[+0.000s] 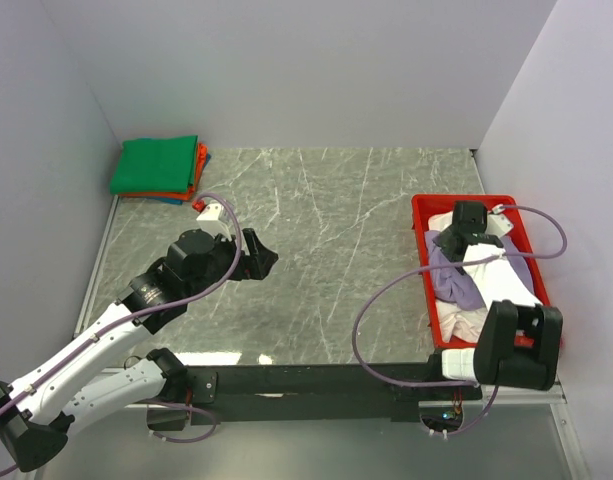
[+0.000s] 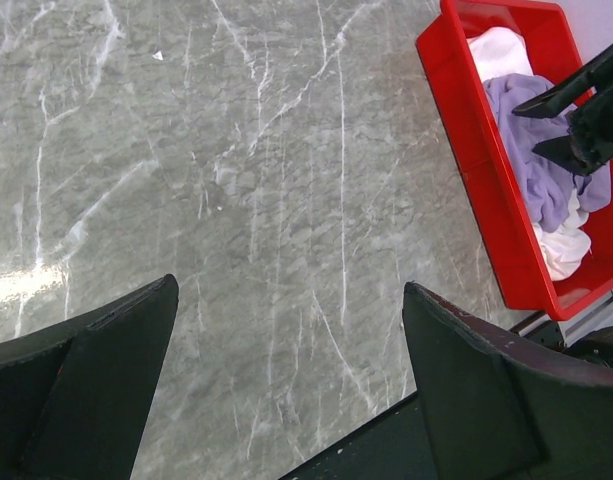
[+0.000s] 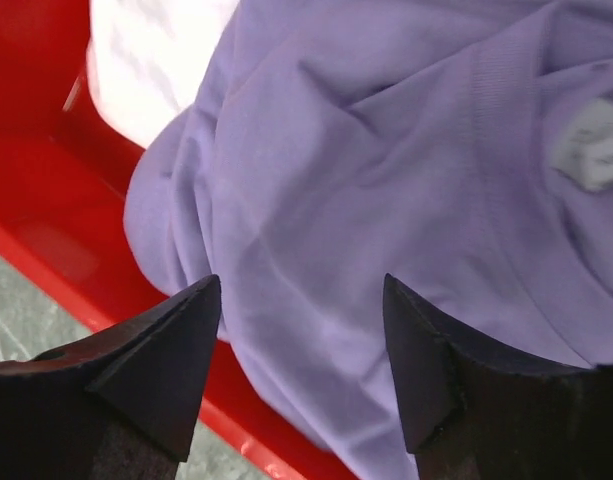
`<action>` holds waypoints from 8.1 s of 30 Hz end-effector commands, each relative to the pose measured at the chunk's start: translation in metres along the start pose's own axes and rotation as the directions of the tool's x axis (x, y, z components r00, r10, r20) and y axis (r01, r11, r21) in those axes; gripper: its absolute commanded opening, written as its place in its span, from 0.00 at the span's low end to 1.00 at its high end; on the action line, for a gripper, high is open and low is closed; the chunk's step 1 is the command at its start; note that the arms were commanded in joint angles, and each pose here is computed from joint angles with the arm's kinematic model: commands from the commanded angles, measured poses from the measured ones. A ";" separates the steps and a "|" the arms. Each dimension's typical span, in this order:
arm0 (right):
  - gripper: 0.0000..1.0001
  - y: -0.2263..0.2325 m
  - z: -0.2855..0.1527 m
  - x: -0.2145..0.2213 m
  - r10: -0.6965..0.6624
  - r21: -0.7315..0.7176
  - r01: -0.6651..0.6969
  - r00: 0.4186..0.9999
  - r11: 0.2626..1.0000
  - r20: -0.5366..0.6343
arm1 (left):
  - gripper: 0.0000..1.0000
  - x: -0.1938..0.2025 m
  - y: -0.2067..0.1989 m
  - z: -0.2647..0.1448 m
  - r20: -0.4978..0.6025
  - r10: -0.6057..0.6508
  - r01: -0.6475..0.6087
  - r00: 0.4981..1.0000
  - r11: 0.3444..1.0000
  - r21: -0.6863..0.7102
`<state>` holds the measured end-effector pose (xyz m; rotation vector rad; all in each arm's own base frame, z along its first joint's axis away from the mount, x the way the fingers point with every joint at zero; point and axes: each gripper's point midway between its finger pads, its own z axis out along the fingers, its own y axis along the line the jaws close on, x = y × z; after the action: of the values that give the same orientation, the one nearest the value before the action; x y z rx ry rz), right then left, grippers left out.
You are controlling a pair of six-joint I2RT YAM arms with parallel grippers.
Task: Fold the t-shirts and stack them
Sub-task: Grab the tshirt from the pile, then move the tshirt to the center of the board, then flatten the tshirt out
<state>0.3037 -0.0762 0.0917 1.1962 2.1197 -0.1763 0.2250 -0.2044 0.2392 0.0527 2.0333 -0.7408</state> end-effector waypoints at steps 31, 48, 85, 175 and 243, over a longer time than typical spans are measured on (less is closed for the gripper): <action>0.00 0.063 -0.087 -0.085 0.018 -0.288 0.022 0.991 0.957 0.136 | 0.99 -0.018 -0.008 -0.003 0.039 -0.007 0.007 0.999 1.000 0.002; 0.00 0.170 -0.416 -0.200 0.234 -0.855 0.187 0.914 0.483 0.332 | 0.99 -0.032 -0.002 -0.002 0.087 -0.013 0.017 0.996 0.999 -0.050; 0.48 0.164 -0.165 0.173 -0.443 -0.746 0.228 0.891 0.626 -0.099 | 0.71 0.071 0.112 0.019 0.130 -0.308 0.334 0.942 0.843 -0.422; 0.51 0.122 -0.109 0.274 -0.614 -0.605 0.440 0.782 0.664 -0.105 | 0.45 0.133 0.116 0.099 -0.202 0.056 -0.154 0.978 0.843 -0.515; 0.00 0.118 -0.154 0.135 -0.449 -0.431 0.476 0.877 0.767 0.171 | 0.01 0.012 0.106 -0.003 0.221 -0.089 0.198 0.971 0.816 -0.543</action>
<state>0.2711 0.1814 0.0973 0.3062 2.3366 0.1360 0.2392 -0.1310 0.1431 -0.4385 2.1143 -0.1830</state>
